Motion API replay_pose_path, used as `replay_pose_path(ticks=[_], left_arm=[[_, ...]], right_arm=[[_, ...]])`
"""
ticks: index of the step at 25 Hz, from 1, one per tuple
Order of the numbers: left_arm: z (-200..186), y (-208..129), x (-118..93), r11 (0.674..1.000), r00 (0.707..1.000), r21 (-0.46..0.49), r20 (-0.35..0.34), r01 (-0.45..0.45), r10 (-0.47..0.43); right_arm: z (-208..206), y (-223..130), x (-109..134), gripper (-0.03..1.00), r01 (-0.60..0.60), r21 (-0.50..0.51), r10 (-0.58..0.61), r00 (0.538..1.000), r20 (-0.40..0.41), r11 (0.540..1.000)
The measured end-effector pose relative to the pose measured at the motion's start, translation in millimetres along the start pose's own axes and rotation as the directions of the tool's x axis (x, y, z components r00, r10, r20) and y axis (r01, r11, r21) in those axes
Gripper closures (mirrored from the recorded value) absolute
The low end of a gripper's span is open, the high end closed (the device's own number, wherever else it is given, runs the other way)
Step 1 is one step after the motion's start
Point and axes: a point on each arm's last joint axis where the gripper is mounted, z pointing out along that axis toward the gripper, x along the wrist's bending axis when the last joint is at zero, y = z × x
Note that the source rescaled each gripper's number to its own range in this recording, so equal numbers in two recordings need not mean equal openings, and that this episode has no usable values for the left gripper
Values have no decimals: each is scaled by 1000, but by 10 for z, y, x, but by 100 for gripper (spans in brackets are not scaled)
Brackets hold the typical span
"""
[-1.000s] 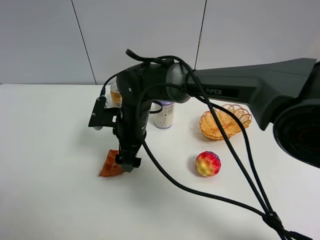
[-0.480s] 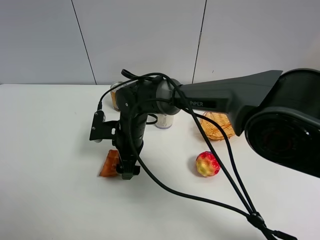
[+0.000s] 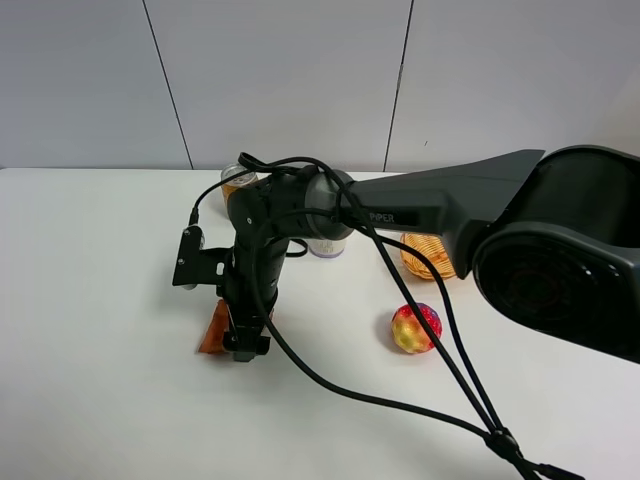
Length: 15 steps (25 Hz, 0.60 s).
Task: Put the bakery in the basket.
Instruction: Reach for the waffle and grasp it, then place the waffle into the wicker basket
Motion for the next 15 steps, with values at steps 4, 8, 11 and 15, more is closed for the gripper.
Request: replay_pose_path(ticks=[4,8,11,15], left_arm=[[0,0,0,1000,1000,0,0,0,0],[0,0,0,1000,1000,0,0,0,0],[0,0,0,1000,1000,0,0,0,0],[0,0,0,1000,1000,0,0,0,0]], right_arm=[[0,12,-6,80,-4,-13,4,1000,7,1000],[0,13,-7,97,-4,-14,4,1000,8,1000],[-6,19,-11,97,-9,-16,9,1000,10,1000],[-50,34,-13,97,-51,-26,51,999,13,998]])
